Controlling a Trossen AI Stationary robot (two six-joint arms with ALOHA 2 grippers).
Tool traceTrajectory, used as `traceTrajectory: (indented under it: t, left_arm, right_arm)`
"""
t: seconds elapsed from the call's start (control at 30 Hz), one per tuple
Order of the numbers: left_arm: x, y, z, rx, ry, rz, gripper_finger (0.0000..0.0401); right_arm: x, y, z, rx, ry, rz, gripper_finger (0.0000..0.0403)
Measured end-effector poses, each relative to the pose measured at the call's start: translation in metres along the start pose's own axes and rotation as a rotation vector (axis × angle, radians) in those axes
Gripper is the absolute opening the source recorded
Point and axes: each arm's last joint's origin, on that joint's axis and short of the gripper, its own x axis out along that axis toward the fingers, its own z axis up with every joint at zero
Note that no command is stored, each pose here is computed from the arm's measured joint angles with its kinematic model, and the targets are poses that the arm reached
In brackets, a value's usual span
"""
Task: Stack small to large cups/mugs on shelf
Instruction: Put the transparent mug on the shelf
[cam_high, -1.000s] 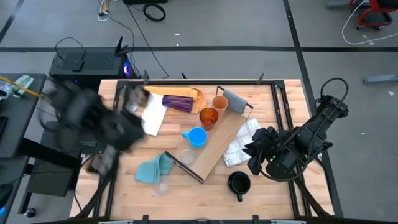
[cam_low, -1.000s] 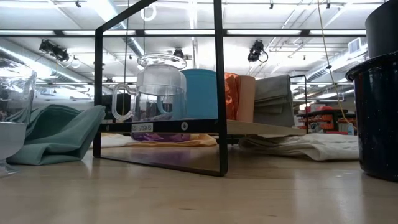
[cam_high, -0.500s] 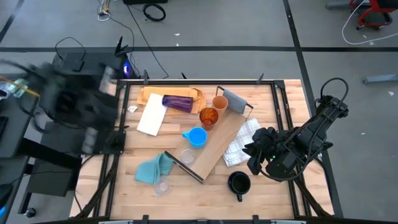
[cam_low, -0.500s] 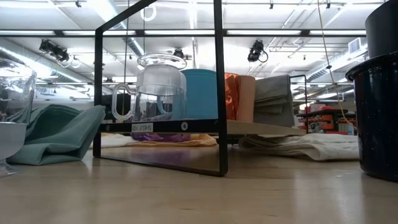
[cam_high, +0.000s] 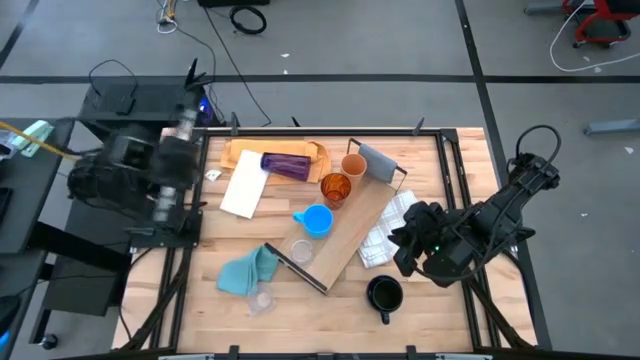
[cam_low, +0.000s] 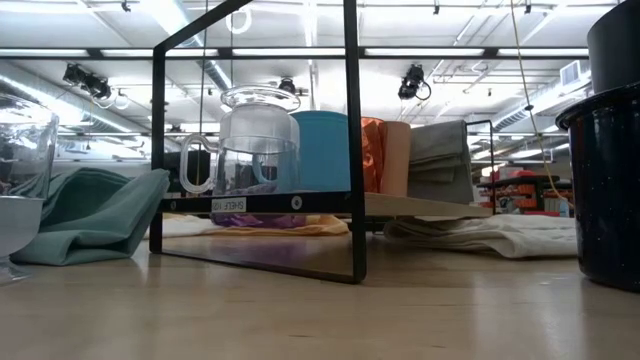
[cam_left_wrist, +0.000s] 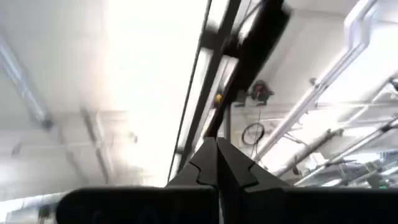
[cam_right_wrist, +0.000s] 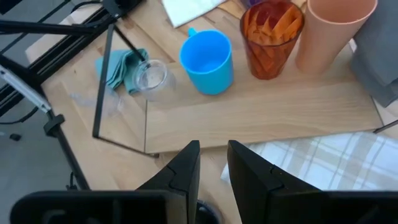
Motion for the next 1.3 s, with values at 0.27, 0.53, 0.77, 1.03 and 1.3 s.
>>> traceTrajectory:
  t: [0.27,0.53,0.77,1.03,1.3]
  left_arm:
    - [-0.055,0.001,-0.058,-0.124,0.175,0.082,0.0]
    - [-0.105,0.019,-0.104,-0.284,0.447,0.149,0.0]
    - [-0.132,0.035,-0.13,-0.437,0.818,0.137,0.0]
    - [-0.155,0.032,-0.144,-0.501,1.188,0.148,0.0]
    - [-0.171,0.018,-0.156,-0.528,1.393,0.133,0.0]
  right_arm:
    - [0.01,-0.003,0.012,0.001,0.047,-0.015,0.0089]
    - [0.011,-0.002,0.013,0.006,0.056,0.001,0.0089]
    - [0.011,-0.002,0.013,0.01,0.057,0.003,0.0089]
    - [0.011,-0.002,0.013,0.008,0.057,0.003,0.0089]
    - [0.011,-0.002,0.014,0.008,0.057,0.002,0.0089]
